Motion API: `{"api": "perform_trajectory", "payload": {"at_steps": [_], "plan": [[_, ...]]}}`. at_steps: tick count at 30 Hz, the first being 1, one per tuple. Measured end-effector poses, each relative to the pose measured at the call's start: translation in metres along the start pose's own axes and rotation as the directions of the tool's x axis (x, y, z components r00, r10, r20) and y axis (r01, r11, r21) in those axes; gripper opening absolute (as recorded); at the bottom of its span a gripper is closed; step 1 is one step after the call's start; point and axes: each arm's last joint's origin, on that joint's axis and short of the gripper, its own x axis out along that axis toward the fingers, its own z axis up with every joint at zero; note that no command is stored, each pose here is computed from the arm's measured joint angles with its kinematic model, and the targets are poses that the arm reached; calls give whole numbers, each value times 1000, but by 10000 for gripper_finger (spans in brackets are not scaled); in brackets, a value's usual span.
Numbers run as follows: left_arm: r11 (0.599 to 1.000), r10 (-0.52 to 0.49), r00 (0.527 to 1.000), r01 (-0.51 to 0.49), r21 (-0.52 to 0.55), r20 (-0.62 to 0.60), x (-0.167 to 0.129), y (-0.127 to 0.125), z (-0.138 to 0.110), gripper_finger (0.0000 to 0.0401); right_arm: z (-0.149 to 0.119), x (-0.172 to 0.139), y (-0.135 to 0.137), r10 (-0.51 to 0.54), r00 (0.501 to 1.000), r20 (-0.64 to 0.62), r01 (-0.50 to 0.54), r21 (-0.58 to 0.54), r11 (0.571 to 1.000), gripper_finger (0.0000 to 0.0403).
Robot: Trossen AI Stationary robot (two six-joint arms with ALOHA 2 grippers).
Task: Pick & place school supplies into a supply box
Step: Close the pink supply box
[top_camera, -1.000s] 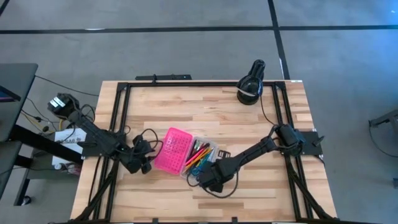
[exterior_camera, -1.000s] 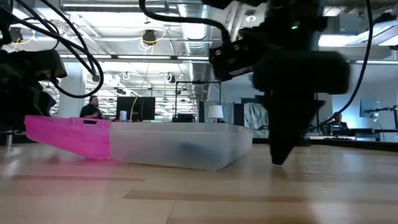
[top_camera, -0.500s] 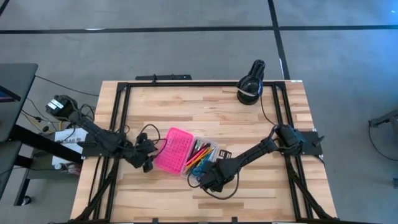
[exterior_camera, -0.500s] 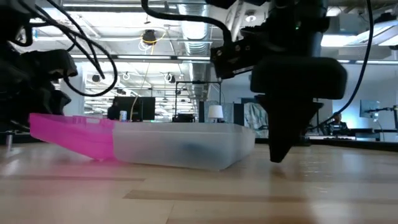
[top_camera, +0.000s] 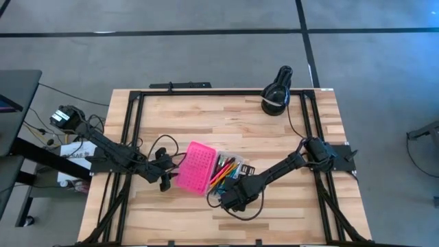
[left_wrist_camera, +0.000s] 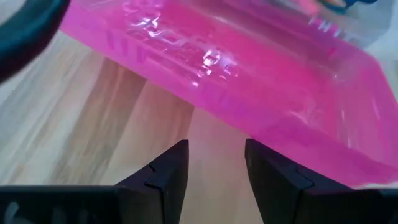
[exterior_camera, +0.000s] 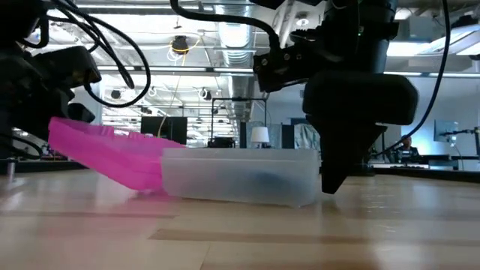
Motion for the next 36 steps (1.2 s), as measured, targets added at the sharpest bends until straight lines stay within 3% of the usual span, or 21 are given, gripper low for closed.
{"api": "perform_trajectory", "payload": {"at_steps": [14, 36], "plan": [[990, -119, 987, 125, -59, 106, -2, -11, 13, 153, 9, 4, -10, -12, 1000, 17, 13, -92, 996, 131], [994, -104, 968, 110, -12, 227, -11, -28, 47, 153, 40, 13, -33, 41, 993, 107, -29, -111, 993, 131]]}}
